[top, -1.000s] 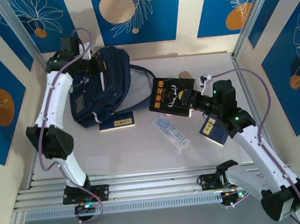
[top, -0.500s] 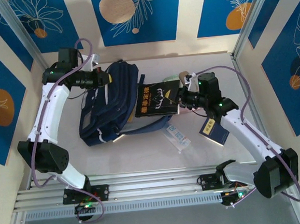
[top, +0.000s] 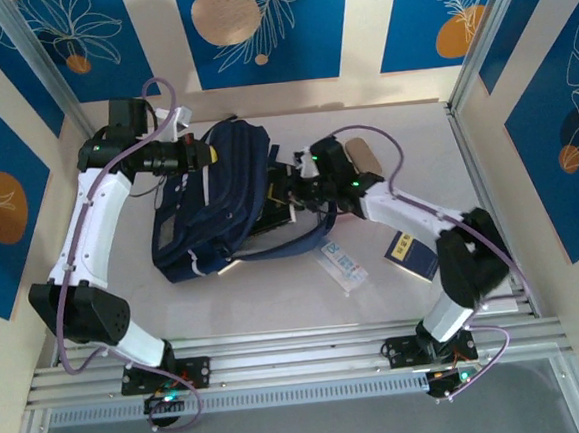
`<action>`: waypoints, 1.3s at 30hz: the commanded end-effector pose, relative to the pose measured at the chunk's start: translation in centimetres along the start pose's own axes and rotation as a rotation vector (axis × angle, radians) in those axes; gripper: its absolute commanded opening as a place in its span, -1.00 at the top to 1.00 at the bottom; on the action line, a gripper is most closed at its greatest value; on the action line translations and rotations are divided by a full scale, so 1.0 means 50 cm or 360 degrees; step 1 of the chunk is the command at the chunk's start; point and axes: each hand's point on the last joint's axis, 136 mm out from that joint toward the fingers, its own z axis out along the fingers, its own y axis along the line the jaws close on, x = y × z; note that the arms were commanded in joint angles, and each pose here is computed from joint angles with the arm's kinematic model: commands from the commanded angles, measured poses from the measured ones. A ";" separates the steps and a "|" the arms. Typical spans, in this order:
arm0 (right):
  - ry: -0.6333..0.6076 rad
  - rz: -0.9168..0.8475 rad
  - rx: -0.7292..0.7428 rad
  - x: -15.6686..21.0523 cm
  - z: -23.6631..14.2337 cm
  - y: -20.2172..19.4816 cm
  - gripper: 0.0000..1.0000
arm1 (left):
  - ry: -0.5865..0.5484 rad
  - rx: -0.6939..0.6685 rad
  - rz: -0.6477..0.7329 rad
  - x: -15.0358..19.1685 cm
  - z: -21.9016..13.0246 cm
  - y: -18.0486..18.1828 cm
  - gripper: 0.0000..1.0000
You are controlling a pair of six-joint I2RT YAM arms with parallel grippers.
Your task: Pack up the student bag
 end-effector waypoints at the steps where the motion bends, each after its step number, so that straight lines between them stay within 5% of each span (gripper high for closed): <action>1: -0.0059 -0.0090 -0.0059 -0.023 0.069 0.067 1.00 | -0.0236 0.0197 0.0293 -0.043 -0.074 -0.109 1.00; 7: -0.0015 -0.0020 -0.0067 -0.008 0.218 0.073 0.96 | -0.0251 0.0245 0.0286 -0.047 -0.078 -0.121 1.00; 11: 0.0130 -0.0045 -0.0131 0.008 0.277 0.101 0.30 | -0.0260 0.0214 0.0285 -0.051 -0.076 -0.114 1.00; 15: 0.0110 -0.0213 -0.0080 0.002 0.247 0.119 -0.33 | -0.0283 0.0137 0.0287 -0.058 -0.081 -0.100 1.00; 23: -0.0019 -0.0453 -0.0040 -0.027 0.125 0.142 -0.95 | -0.0369 -0.0044 0.0181 -0.085 -0.101 -0.039 1.00; 33: -0.0253 -0.0479 0.0091 -0.088 -0.015 0.122 -0.92 | -0.0573 -0.0424 0.0005 -0.174 -0.159 0.078 1.00; 39: -0.0367 -0.0652 0.0115 -0.079 -0.102 0.148 -0.87 | -0.0844 -0.0718 0.0032 -0.274 -0.206 0.152 1.00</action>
